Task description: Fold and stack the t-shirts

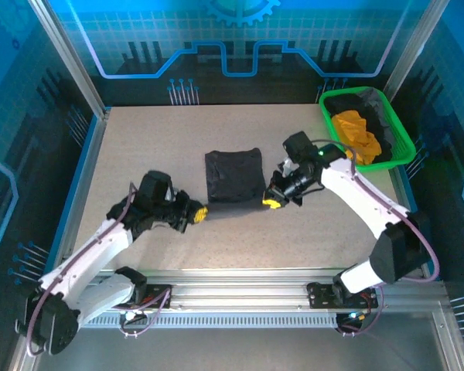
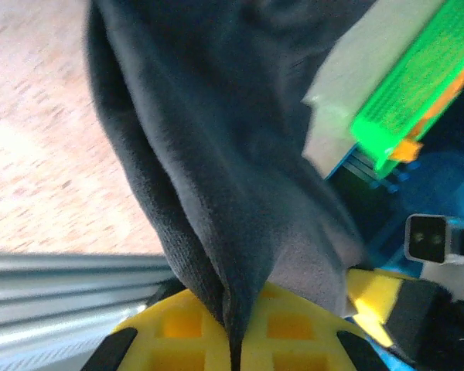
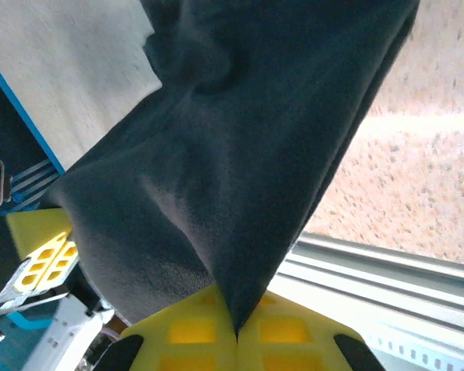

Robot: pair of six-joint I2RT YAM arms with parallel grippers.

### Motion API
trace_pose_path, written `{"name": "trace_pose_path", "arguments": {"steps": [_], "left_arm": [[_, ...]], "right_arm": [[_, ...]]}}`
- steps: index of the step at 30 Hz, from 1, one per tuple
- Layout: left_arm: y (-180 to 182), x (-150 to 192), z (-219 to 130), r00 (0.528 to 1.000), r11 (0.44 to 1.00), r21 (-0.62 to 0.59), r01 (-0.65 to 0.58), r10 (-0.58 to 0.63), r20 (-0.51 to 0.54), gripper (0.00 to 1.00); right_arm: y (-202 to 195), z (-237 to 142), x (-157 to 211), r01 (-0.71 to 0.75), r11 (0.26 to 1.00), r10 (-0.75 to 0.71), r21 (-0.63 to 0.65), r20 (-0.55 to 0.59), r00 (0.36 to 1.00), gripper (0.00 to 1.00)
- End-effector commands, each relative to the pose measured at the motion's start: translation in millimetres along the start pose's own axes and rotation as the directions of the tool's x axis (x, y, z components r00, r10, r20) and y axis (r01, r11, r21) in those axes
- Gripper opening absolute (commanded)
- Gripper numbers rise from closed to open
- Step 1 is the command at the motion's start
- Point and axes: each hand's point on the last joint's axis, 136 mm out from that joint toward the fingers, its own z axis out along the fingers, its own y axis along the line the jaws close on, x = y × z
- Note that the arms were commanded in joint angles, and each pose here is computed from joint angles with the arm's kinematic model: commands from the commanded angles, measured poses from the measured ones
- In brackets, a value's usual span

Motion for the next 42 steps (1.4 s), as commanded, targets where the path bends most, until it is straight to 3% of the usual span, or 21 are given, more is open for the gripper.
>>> {"name": "trace_pose_path", "arguments": {"steps": [1, 6, 12, 15, 19, 22, 24, 27, 32, 35, 42], "left_arm": [[-49, -25, -1, 0.996, 0.997, 0.058, -0.059, 0.055, 0.073, 0.00], [-102, -79, 21, 0.990, 0.993, 0.090, -0.078, 0.066, 0.125, 0.00], [-128, -167, 69, 0.983, 0.997, 0.033, -0.067, 0.061, 0.171, 0.03], [-131, -211, 105, 0.986, 0.997, 0.013, -0.078, 0.075, 0.150, 0.29], [-148, -232, 100, 0.970, 0.992, 0.000, -0.125, 0.123, 0.210, 0.40], [-165, -214, 74, 0.956, 0.985, 0.051, -0.167, 0.149, 0.254, 0.49], [-166, -189, 60, 0.953, 0.980, 0.082, -0.180, 0.154, 0.260, 0.49], [-143, -135, 61, 0.970, 0.987, 0.089, -0.137, 0.115, 0.214, 0.53], [-75, -49, 113, 0.989, 0.994, 0.034, 0.103, -0.106, 0.103, 0.59], [-53, -33, 138, 0.956, 0.968, 0.040, 0.247, -0.250, 0.155, 0.65], [-64, -31, 198, 0.906, 0.937, 0.116, 0.329, -0.348, 0.242, 0.69]], "right_arm": [[6, -12, -27, -0.069, 0.997, 0.068, 0.032, 0.027, 0.997, 0.00], [30, -15, -100, -0.101, 0.994, 0.097, 0.027, 0.127, 0.987, 0.00], [45, 28, -207, -0.143, 0.990, 0.142, -0.007, 0.144, 0.979, 0.02], [36, 54, -251, -0.157, 0.987, 0.151, 0.030, 0.147, 0.978, 0.35], [56, 37, -286, -0.051, 0.997, 0.061, -0.050, 0.242, 0.968, 0.69], [64, 4, -282, 0.007, 0.999, 0.009, -0.053, 0.305, 0.952, 0.70], [63, -17, -268, 0.036, 0.999, -0.021, -0.040, 0.334, 0.942, 0.69], [69, -52, -234, 0.131, 0.990, -0.097, -0.055, 0.411, 0.906, 0.65], [45, -63, -167, 0.194, 0.970, -0.107, -0.144, 0.464, 0.879, 0.65], [24, -60, -136, 0.192, 0.968, -0.098, -0.164, 0.457, 0.884, 0.66], [-11, -53, -97, 0.163, 0.970, -0.074, -0.178, 0.422, 0.904, 0.67]]}}
